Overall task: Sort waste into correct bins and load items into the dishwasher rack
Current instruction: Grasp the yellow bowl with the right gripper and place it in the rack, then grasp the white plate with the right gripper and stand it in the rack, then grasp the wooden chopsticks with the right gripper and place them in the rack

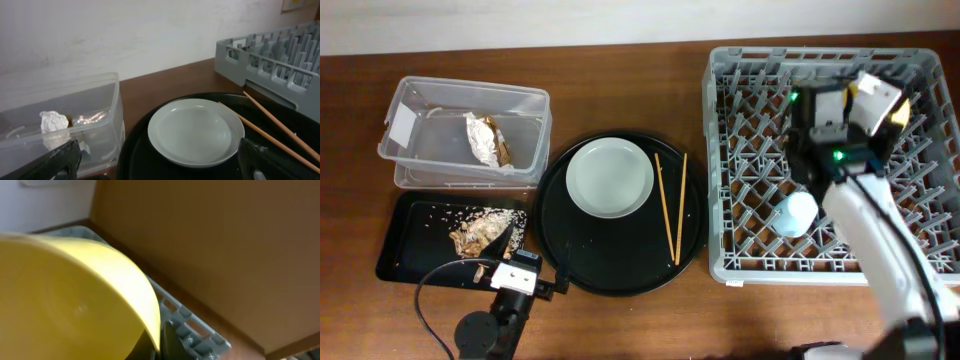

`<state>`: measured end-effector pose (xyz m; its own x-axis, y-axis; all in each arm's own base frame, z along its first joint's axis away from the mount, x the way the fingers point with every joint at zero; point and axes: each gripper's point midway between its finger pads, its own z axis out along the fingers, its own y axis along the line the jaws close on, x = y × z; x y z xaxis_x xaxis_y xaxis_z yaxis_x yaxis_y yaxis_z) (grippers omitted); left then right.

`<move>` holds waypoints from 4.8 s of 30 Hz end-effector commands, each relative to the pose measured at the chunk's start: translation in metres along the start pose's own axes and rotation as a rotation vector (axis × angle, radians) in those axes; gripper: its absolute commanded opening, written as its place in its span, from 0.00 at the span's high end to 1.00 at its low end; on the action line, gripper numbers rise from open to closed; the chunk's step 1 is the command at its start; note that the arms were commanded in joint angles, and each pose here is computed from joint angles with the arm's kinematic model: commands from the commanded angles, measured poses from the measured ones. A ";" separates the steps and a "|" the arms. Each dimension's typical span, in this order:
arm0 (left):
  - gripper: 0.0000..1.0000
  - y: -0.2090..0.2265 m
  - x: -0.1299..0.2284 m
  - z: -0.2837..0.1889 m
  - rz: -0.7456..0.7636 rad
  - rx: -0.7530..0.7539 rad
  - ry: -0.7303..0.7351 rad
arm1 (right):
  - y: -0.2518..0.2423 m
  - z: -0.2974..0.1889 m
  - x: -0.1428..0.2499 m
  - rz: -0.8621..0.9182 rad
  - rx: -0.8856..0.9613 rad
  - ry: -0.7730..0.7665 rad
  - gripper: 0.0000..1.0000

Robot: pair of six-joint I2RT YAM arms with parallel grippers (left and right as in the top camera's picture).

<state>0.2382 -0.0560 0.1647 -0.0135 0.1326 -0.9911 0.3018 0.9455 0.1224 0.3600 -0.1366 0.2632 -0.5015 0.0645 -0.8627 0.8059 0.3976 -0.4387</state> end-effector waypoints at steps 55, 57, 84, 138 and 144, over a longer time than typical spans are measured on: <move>0.01 -0.001 0.002 0.000 0.012 0.007 0.000 | 0.042 -0.184 -0.012 -0.024 -0.577 -0.034 0.96; 0.01 -0.001 0.002 0.000 0.012 0.007 0.000 | 0.001 -0.156 -0.040 -0.018 -0.318 -0.170 0.96; 0.01 -0.001 0.002 0.000 0.012 0.007 0.000 | 0.134 -0.302 0.122 -0.570 -1.297 0.404 0.48; 0.01 -0.001 0.002 0.000 0.012 0.007 0.000 | 0.212 -0.257 0.224 -0.597 -1.091 0.669 0.96; 0.01 -0.001 0.002 0.000 0.012 0.007 0.000 | 0.132 -0.222 0.054 -0.229 -1.113 0.323 0.96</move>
<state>0.2383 -0.0560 0.1648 -0.0132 0.1326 -0.9911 0.3018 0.9455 0.1225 0.3582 0.1636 0.1861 -0.8404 0.0163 -0.5417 -0.0276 0.9970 0.0728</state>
